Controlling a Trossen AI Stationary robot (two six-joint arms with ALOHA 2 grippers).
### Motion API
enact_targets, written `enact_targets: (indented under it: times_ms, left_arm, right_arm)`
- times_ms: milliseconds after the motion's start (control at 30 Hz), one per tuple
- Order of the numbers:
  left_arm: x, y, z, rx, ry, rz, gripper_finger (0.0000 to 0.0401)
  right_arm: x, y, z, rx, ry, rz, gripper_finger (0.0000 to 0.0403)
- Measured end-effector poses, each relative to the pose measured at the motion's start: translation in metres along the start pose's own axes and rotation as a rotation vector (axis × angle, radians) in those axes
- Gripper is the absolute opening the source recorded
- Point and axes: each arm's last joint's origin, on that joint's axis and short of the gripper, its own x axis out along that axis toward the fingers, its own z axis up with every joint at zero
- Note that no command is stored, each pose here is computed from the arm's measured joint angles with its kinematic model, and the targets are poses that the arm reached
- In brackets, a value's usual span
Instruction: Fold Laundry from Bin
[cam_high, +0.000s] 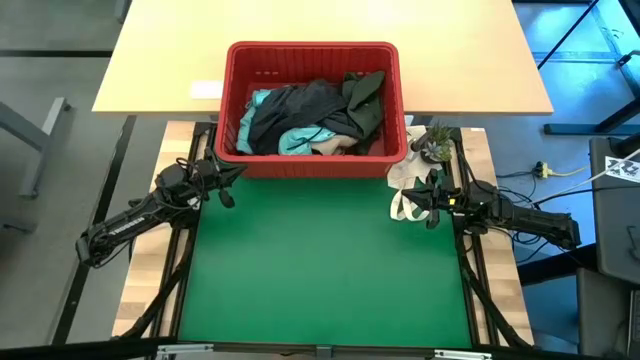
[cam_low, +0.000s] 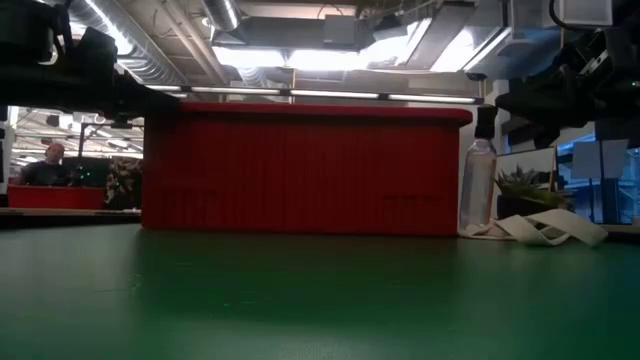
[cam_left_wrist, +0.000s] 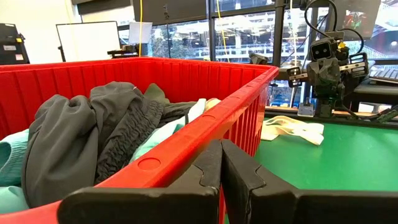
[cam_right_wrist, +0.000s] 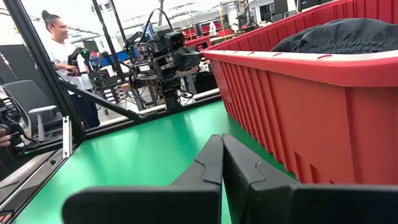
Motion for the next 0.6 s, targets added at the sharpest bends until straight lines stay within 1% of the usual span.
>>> enact_targets:
  times_ms: [100,333,467,533,600]
  left_arm:
    - [0.0000,0.0000,0.0000,0.000,0.000,0.000,0.0000]
    - [0.0000,0.0000,0.0004,0.000,-0.005,-0.003,0.0000]
    - [0.0000,-0.0013,0.0004,-0.008,-0.006,-0.047,0.0001]
    - [-0.0001,-0.0021,0.0008,-0.052,-0.008,-0.072,0.0010]
    - [-0.0001,-0.0021,0.0016,-0.108,-0.015,-0.077,0.0029]
  right_arm:
    - [0.0000,0.0000,-0.0001,-0.008,0.000,-0.001,0.0001]
    - [0.0000,-0.0013,0.0000,-0.018,-0.008,-0.042,0.0001]
    - [0.0000,-0.0012,0.0001,-0.018,-0.008,-0.041,0.0001]
    - [0.0000,-0.0012,0.0001,-0.018,-0.008,-0.041,0.0001]
    - [0.0000,-0.0012,0.0001,-0.018,-0.008,-0.041,0.0001]
